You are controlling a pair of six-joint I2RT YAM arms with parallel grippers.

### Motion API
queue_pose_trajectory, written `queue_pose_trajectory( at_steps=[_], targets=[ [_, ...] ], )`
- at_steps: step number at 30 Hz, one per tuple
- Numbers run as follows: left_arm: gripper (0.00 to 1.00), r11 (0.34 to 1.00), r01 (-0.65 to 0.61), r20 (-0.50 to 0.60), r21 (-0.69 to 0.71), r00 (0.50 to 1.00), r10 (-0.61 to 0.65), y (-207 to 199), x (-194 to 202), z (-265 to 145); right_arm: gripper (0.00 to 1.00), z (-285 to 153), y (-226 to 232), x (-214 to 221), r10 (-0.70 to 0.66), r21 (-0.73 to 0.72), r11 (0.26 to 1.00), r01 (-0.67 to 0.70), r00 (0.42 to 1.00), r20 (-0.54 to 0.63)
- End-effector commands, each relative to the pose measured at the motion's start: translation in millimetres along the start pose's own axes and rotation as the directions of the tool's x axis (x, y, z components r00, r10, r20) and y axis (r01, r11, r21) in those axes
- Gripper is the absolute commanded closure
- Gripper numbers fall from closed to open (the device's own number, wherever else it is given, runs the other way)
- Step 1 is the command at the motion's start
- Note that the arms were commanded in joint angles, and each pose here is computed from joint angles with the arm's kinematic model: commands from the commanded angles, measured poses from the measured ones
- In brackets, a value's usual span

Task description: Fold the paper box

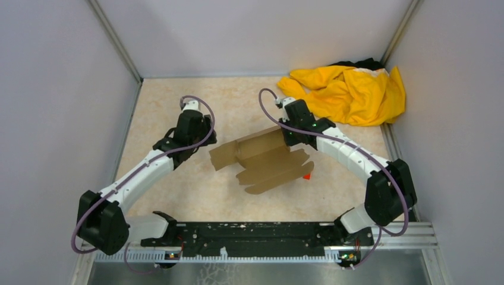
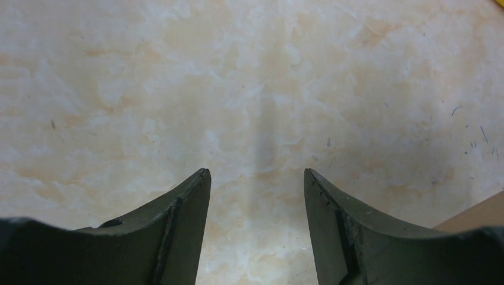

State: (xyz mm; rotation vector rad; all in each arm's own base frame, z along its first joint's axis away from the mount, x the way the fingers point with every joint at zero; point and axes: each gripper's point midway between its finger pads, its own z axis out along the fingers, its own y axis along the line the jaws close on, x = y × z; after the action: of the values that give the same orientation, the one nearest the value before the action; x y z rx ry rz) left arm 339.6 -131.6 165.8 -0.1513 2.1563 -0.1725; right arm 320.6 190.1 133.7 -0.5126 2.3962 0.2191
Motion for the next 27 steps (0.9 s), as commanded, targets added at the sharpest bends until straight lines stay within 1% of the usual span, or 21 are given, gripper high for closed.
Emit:
queue_pose_trajectory(
  at_steps=[1, 4, 8, 11, 13, 15, 17, 19, 23, 25, 27],
  targets=[
    [0.33, 0.985, 0.127, 0.004, 0.115, 0.992, -0.128, -7.0, 8.0, 3.4, 0.9, -10.9, -12.9, -4.9, 0.064, 0.024, 0.998, -0.065, 0.997, 0.048],
    [0.3, 0.975, 0.185, -0.017, 0.125, 0.983, -0.185, 5.4, 19.4, 8.0, 0.9, -7.1, -15.9, 2.0, 0.1, 0.006, 0.995, -0.1, 0.994, 0.049],
    [0.3, 0.966, 0.219, -0.05, 0.14, 0.976, -0.214, 11.3, 32.7, 13.3, 0.9, -1.3, -16.2, 6.1, 0.14, -0.027, 0.99, -0.139, 0.988, 0.058],
    [0.3, 0.952, 0.24, -0.063, 0.19, 0.971, -0.232, 5.0, 37.2, 13.7, 0.9, 4.2, -14.3, 7.9, 0.162, -0.053, 0.986, -0.16, 0.985, 0.05],
    [0.31, 0.933, 0.253, -0.076, 0.257, 0.967, -0.241, -5.6, 39.7, 11.0, 0.9, 8.3, -13.8, 8.1, 0.178, -0.064, 0.982, -0.175, 0.983, 0.049],
    [0.31, 0.927, 0.262, -0.091, 0.269, 0.965, -0.246, -7.9, 44.0, 11.7, 0.9, 11.5, -9.9, 6.7, 0.194, -0.098, 0.977, -0.188, 0.98, 0.047],
    [0.32, 0.934, 0.26, -0.104, 0.245, 0.965, -0.242, -3.5, 49.9, 15.4, 0.9, 14.6, -3.6, 4.3, 0.205, -0.144, 0.97, -0.197, 0.978, 0.043],
    [0.32, 0.945, 0.253, -0.095, 0.207, 0.967, -0.238, 4.7, 48.3, 17.4, 0.9, 17.9, 0.6, 3.8, 0.192, -0.166, 0.968, -0.187, 0.981, 0.013],
    [0.32, 0.949, 0.258, -0.064, 0.184, 0.966, -0.25, 12.6, 39.2, 17.9, 0.89, 25.2, 5.0, 7.7, 0.131, -0.186, 0.972, -0.147, 0.987, -0.096],
    [0.32, 0.948, 0.263, -0.07, 0.177, 0.965, -0.254, 14.1, 41.4, 19.2, 0.89, 29.1, 2.9, 12.1, 0.098, -0.16, 0.98, -0.12, 0.986, -0.138],
    [0.32, 0.952, 0.265, -0.099, 0.153, 0.963, -0.252, 19.3, 52.3, 19.8, 0.89, 31.4, -1.7, 15.8, 0.06, -0.118, 0.99, -0.082, 0.982, -0.176]
  ],
)
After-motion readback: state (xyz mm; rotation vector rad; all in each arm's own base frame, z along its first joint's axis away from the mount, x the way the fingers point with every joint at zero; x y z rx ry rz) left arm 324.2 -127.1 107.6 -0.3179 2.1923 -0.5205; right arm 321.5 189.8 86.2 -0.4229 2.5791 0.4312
